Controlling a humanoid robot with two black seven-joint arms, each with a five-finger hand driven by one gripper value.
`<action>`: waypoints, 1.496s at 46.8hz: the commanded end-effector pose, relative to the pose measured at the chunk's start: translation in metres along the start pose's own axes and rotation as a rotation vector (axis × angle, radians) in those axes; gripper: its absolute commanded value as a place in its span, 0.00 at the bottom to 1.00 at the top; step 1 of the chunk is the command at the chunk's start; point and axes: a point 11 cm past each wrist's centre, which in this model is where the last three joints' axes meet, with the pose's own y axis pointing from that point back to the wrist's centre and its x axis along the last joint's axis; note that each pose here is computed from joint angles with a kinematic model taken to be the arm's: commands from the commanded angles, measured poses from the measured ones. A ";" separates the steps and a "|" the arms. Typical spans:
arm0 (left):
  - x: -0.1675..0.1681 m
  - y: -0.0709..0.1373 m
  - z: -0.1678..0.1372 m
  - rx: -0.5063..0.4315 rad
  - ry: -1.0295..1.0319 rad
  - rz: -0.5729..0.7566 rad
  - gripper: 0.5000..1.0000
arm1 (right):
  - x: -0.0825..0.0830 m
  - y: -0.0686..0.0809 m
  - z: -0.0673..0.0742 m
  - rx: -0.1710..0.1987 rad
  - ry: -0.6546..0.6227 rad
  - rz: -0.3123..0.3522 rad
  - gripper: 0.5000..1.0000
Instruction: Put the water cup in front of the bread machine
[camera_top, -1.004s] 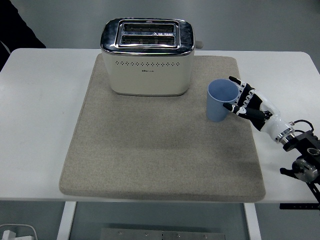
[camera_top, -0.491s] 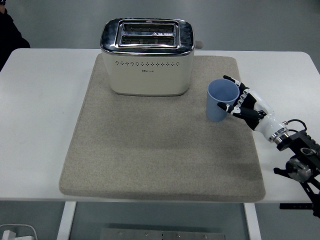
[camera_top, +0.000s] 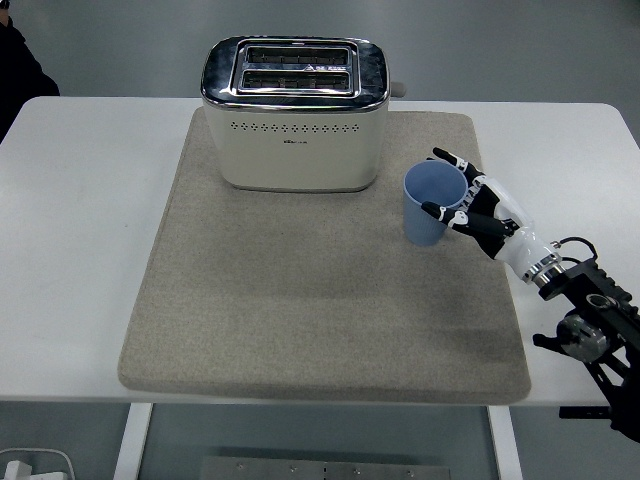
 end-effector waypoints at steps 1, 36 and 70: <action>0.000 0.000 0.000 0.000 0.000 0.000 1.00 | -0.002 -0.001 0.002 -0.005 0.001 0.000 0.87; 0.000 0.000 0.000 0.000 0.000 0.000 1.00 | -0.006 -0.003 0.006 -0.006 -0.010 -0.004 0.32; 0.000 0.000 0.000 0.000 0.000 0.000 1.00 | -0.009 -0.017 -0.018 0.026 0.019 -0.047 0.29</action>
